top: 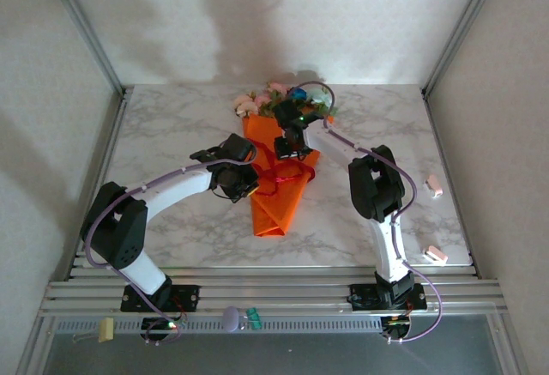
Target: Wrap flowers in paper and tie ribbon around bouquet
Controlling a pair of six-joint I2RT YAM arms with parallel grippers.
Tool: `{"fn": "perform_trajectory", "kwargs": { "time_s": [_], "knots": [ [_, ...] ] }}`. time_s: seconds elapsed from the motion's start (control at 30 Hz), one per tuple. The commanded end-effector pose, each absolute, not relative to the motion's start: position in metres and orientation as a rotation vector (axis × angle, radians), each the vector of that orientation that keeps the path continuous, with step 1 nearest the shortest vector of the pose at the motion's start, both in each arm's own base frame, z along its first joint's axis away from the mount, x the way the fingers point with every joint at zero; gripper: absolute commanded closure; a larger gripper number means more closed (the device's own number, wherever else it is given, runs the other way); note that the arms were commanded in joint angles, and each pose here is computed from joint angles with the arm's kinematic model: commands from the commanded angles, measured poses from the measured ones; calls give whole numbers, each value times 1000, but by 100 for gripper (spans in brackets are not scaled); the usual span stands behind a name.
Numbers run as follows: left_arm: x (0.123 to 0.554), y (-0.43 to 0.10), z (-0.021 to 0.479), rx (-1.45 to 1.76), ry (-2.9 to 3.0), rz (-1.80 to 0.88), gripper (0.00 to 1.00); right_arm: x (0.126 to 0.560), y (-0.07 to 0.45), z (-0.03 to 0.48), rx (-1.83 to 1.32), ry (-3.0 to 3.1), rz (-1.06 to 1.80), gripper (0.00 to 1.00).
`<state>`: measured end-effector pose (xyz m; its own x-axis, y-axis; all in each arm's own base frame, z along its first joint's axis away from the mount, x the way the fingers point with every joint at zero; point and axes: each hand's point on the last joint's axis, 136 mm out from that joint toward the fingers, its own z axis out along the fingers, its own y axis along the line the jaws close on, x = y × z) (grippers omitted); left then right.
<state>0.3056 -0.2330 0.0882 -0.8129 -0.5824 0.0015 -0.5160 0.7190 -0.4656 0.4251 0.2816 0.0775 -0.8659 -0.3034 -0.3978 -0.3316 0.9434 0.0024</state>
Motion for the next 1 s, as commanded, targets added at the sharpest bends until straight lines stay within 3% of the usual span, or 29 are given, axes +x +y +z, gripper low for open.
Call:
{"fn": "perform_trajectory", "kwargs": {
  "time_s": [0.0,0.43,0.97],
  "knots": [
    [303,-233,95,-896,2763,-710,100,421,298,84,-554,2664,86,45],
    [304,-234,97,-899,2760,-714,100,420,284,49,-622,2713,-122,43],
    [305,-235,99,-894,2760,-720,100,436,259,45,-463,2773,-169,74]
  ]
}}
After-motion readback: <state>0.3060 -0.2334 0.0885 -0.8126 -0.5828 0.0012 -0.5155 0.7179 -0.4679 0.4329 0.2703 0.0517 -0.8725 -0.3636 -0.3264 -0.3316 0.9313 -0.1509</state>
